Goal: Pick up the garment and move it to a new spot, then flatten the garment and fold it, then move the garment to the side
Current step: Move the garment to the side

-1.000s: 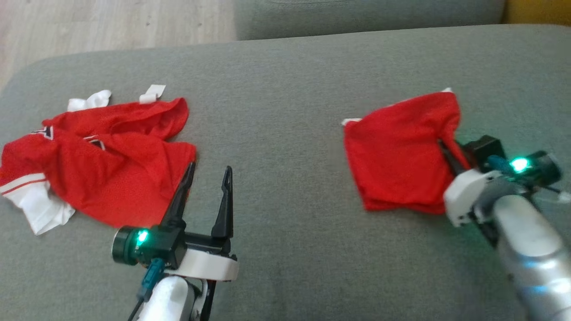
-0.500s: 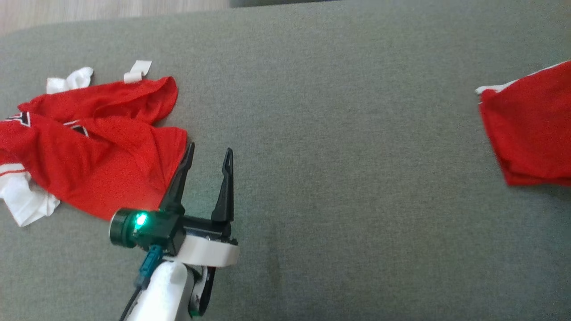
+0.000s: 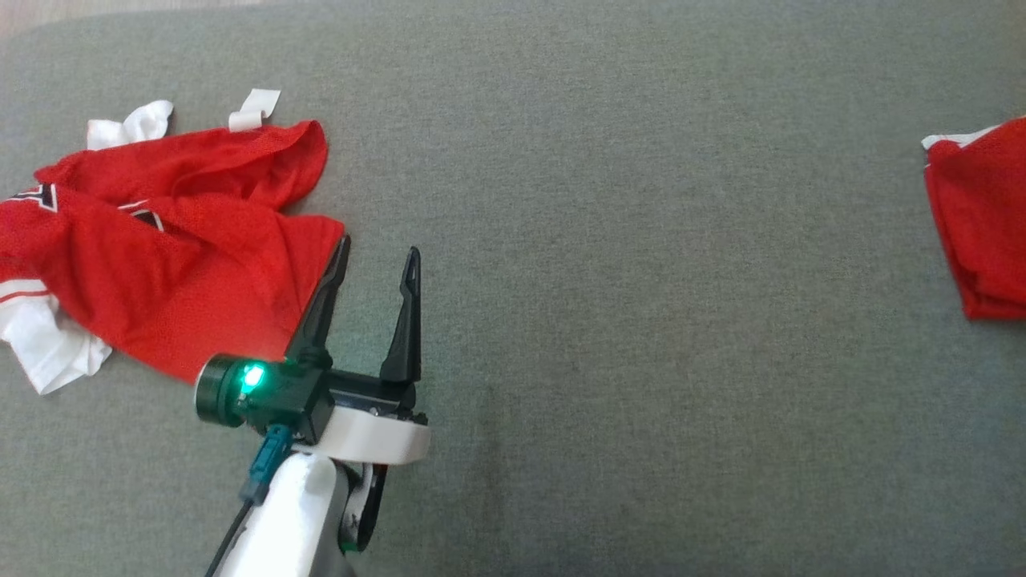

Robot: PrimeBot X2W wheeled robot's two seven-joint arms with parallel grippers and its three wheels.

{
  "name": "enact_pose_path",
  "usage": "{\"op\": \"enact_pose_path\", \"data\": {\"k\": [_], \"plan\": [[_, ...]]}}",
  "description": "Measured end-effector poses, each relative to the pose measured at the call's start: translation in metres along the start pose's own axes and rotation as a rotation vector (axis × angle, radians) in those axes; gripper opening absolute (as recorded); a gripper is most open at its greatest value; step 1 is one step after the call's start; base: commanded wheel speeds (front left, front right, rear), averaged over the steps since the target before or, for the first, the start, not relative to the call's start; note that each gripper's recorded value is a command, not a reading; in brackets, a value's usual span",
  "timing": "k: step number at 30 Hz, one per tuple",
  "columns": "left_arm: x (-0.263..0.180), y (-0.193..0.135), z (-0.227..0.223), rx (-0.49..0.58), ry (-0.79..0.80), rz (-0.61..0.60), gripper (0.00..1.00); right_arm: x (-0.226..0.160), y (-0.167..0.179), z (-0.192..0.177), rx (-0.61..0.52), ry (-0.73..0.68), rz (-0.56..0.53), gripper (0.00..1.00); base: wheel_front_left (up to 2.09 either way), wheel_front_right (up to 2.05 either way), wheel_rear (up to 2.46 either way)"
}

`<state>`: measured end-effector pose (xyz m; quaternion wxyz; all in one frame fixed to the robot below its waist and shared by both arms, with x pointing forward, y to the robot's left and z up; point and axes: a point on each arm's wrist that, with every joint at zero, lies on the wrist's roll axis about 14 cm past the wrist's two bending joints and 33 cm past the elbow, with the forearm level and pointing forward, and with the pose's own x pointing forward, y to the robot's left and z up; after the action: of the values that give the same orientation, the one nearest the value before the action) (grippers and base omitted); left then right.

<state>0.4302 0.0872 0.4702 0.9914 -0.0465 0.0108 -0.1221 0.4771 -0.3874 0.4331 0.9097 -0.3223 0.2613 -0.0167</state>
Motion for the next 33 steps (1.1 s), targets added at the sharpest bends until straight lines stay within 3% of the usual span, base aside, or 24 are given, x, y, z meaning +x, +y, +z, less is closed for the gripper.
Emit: {"op": "enact_pose_path", "data": {"k": [1, 2, 10, 17, 26, 30, 33], "plan": [[0.000, 0.000, 0.000, 0.001, -0.001, 0.000, 1.00, -0.001, -0.002, -0.001, 0.011, 0.004, -0.008, 0.80, 0.00, 0.00, 0.00], [0.000, 0.000, 0.001, 0.002, -0.003, 0.001, 1.00, -0.002, -0.003, -0.001, 0.029, 0.002, -0.017, 1.00, 0.00, 0.00, 0.00], [-0.002, -0.003, 0.021, 0.010, -0.053, 0.000, 1.00, -0.018, -0.011, 0.020, 0.126, -0.078, -0.069, 1.00, 0.00, 0.00, 0.00], [-0.020, -0.006, 0.035, 0.019, -0.084, 0.005, 1.00, -0.040, 0.003, 0.079, 0.223, -0.270, -0.066, 1.00, 0.00, 0.00, 0.00], [-0.050, -0.011, 0.054, 0.055, -0.139, 0.009, 1.00, -0.096, 0.047, 0.181, 0.448, -0.614, 0.018, 1.00, 0.00, 0.00, 0.00], [-0.060, -0.010, 0.053, 0.056, -0.136, 0.017, 1.00, -0.126, 0.070, 0.204, 0.551, -0.732, 0.052, 1.00, 0.00, 0.00, 0.00], [-0.065, -0.008, 0.049, 0.057, -0.126, 0.024, 1.00, -0.141, 0.097, 0.197, 0.624, -0.752, 0.085, 1.00, 0.00, 0.00, 0.00]]}}
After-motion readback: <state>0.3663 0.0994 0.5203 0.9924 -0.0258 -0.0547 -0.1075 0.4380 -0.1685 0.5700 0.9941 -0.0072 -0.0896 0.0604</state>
